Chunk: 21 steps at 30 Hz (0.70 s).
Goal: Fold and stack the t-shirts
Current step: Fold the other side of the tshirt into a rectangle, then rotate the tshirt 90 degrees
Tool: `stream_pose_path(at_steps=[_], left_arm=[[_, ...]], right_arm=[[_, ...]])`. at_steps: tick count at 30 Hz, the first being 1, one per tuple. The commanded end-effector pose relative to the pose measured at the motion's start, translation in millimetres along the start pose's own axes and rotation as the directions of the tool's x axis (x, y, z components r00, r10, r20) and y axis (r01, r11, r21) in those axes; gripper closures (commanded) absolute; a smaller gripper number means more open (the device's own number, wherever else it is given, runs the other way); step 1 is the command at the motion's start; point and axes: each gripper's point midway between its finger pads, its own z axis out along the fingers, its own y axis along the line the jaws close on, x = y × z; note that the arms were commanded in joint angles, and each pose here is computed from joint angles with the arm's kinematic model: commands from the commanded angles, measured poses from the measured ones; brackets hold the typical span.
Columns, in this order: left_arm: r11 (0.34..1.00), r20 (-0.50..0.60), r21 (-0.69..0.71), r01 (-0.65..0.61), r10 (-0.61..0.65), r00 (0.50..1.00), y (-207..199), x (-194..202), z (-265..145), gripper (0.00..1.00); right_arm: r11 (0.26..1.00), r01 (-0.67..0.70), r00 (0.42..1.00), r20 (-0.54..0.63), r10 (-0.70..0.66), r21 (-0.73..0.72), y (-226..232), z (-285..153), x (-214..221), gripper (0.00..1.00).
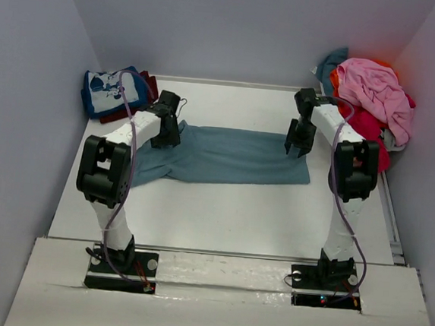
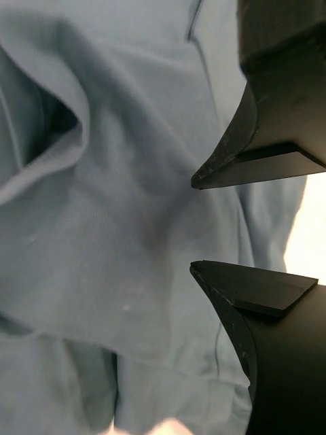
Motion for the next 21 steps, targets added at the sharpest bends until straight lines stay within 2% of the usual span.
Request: stream_pose_path(at_steps=[1, 9, 16, 21], left_arm=[[1.0, -0.101, 0.008, 0.029, -0.028, 0.995, -5, 21, 18, 0.42], [0.998, -0.157, -0.021, 0.053, -0.056, 0.986, -9, 31, 40, 0.42], [0.995, -0.217, -0.055, 0.077, -0.088, 0.972, -8, 49, 56, 0.42], [0.991, -0.224, -0.042, 0.128, -0.134, 0.965, -14, 49, 55, 0.42]], right_arm=[[0.999, 0.022, 0.999, 0.026, -0.021, -0.044, 5, -14, -1, 0.5], [0.998, 0.034, 0.998, -0.055, -0.037, -0.048, 13, 19, 11, 0.61], [0.999, 0.045, 0.989, -0.14, -0.049, -0.029, 12, 52, 27, 0.77], [0.999, 0.052, 0.986, -0.158, -0.052, -0.008, 7, 60, 33, 0.78]])
